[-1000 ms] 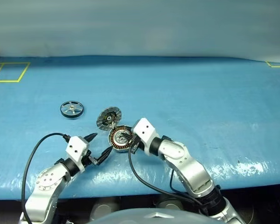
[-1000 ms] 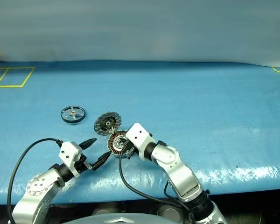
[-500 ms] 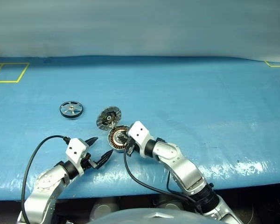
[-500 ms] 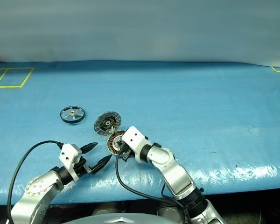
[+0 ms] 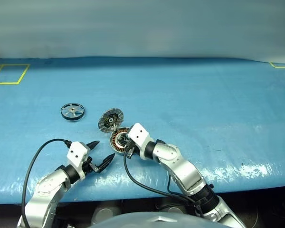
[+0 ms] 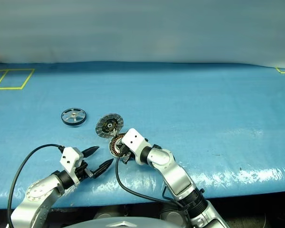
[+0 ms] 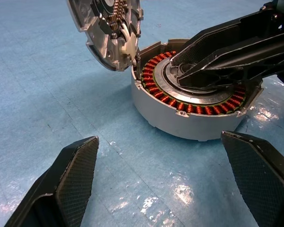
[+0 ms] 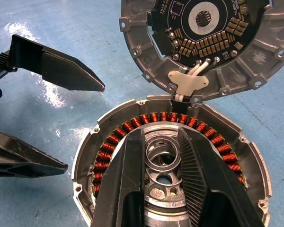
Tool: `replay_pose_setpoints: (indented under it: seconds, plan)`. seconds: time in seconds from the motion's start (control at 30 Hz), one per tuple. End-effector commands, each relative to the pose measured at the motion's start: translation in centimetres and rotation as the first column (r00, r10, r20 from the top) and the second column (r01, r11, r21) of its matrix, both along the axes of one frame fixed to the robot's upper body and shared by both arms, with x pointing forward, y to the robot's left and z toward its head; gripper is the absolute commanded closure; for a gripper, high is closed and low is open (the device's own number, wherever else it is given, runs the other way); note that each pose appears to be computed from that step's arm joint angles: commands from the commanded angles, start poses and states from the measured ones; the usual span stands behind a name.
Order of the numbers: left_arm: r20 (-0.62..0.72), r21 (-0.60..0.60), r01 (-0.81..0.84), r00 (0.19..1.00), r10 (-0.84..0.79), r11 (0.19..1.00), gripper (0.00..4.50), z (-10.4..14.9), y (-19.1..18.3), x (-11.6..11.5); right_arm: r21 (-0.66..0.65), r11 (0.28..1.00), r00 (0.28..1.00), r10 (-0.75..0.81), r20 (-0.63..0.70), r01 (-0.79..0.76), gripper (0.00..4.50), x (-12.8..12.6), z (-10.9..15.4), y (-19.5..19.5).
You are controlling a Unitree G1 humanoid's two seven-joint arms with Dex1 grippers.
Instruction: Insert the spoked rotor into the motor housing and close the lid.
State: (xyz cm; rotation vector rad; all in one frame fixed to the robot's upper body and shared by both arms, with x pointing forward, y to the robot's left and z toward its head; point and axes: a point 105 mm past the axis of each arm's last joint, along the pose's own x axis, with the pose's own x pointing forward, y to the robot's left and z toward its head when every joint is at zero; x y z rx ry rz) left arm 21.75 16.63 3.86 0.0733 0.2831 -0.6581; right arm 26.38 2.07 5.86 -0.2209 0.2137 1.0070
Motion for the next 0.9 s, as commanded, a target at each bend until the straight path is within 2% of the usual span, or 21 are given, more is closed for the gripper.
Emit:
replay_pose_setpoints:
  seconds: [0.03, 0.17, 0.2, 0.33, 0.37, 0.43, 0.47, 0.53, 0.77, 0.9]
  plan:
    - [0.032, 0.000, 0.005, 0.999, -0.005, 1.000, 0.00, 0.6, 0.0, 0.1, 0.013, 1.000, 1.000, 0.012, -0.005, -0.012, 3.83, -0.2, 0.3, 0.1]
    - [0.030, 0.001, 0.003, 1.000, -0.003, 1.000, 0.00, 0.5, 0.0, 0.0, 0.017, 1.000, 1.000, 0.014, -0.016, -0.014, 3.83, -0.5, 0.3, -0.1]
    - [0.030, 0.001, 0.003, 1.000, -0.003, 1.000, 0.00, 0.5, 0.0, 0.0, 0.018, 1.000, 1.000, 0.011, -0.016, -0.011, 3.08, -0.5, 0.3, -0.2]
    - [0.027, -0.001, 0.002, 1.000, -0.002, 1.000, 0.00, 0.4, 0.0, 0.0, 0.039, 0.999, 1.000, -0.014, 0.001, 0.014, 1.79, -0.2, 1.1, -0.5]
    - [0.027, -0.001, 0.001, 1.000, -0.001, 1.000, 0.00, 0.4, 0.0, 0.0, 0.062, 0.998, 1.000, -0.010, 0.001, 0.009, 1.52, -0.3, 1.8, -0.5]
    - [0.026, -0.002, 0.000, 1.000, 0.000, 1.000, 0.00, 0.4, 0.0, 0.0, 0.103, 0.995, 1.000, 0.000, 0.003, 0.000, 1.52, -0.5, 3.0, -0.4]
    - [0.025, -0.002, 0.000, 1.000, 0.000, 1.000, 0.00, 0.3, 0.0, 0.0, 0.114, 0.994, 1.000, -0.002, 0.005, 0.001, 1.63, -0.6, 3.4, -0.5]
    - [0.024, -0.002, -0.001, 1.000, 0.001, 1.000, 0.00, 0.3, 0.0, 0.0, 0.127, 0.992, 1.000, -0.008, -0.001, 0.008, 2.14, -0.7, 3.9, -0.5]
    - [0.025, -0.007, 0.001, 1.000, -0.001, 1.000, 0.00, 0.3, -0.1, 0.1, 0.074, 0.997, 1.000, -0.011, 0.006, 0.010, 4.48, -0.9, 4.2, -0.3]
    - [0.026, -0.005, -0.003, 1.000, 0.003, 1.000, 0.00, 0.2, -0.1, 0.1, -0.002, 1.000, 0.999, -0.023, 0.041, 0.023, 4.48, -0.4, 3.6, -0.3]
